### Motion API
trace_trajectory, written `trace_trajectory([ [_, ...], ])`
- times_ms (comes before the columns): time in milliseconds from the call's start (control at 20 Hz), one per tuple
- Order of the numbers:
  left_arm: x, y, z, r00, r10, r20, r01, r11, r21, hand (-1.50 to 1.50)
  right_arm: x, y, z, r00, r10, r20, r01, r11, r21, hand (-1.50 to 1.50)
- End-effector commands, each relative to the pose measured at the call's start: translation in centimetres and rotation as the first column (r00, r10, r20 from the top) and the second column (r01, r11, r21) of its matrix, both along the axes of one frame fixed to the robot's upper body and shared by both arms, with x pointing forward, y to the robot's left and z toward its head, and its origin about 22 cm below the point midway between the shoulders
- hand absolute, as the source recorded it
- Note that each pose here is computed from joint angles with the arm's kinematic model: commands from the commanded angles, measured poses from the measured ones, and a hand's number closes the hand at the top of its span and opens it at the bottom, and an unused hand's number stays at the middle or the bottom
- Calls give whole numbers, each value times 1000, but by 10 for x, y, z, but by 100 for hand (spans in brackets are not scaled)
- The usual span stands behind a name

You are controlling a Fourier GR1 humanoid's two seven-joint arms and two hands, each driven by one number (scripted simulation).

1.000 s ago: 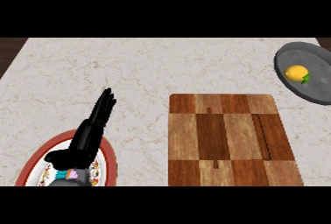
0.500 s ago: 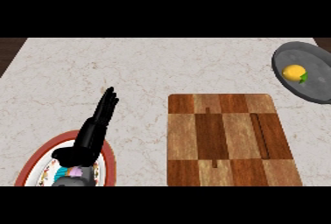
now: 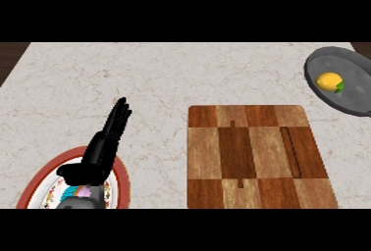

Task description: Pick the lemon from the cutting board and place it in the pan

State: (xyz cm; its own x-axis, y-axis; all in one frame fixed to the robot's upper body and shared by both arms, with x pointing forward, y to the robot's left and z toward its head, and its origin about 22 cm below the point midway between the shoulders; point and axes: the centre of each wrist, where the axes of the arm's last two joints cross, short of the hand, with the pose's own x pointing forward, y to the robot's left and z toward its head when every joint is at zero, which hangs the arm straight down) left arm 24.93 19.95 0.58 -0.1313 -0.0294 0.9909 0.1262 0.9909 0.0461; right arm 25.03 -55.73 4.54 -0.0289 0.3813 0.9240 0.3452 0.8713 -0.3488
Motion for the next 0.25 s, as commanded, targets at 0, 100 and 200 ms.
trace_trajectory([
  [0, -8, 3, 9, 1000, -8, -7, 8, 1000, -7, 0, -4, -9, 12, 1000, -3, 14, 4, 1000, -28, -150],
  [100, 6, -1, 3, 1000, -10, 10, 9, 1000, 14, 0, 1, -12, 27, 999, -27, 29, 30, 996, -83, -150],
  [200, 3, 11, 8, 1000, -1, 2, 1, 1000, 11, 0, 0, 3, -4, 999, -38, 10, 39, 992, -120, -150],
])
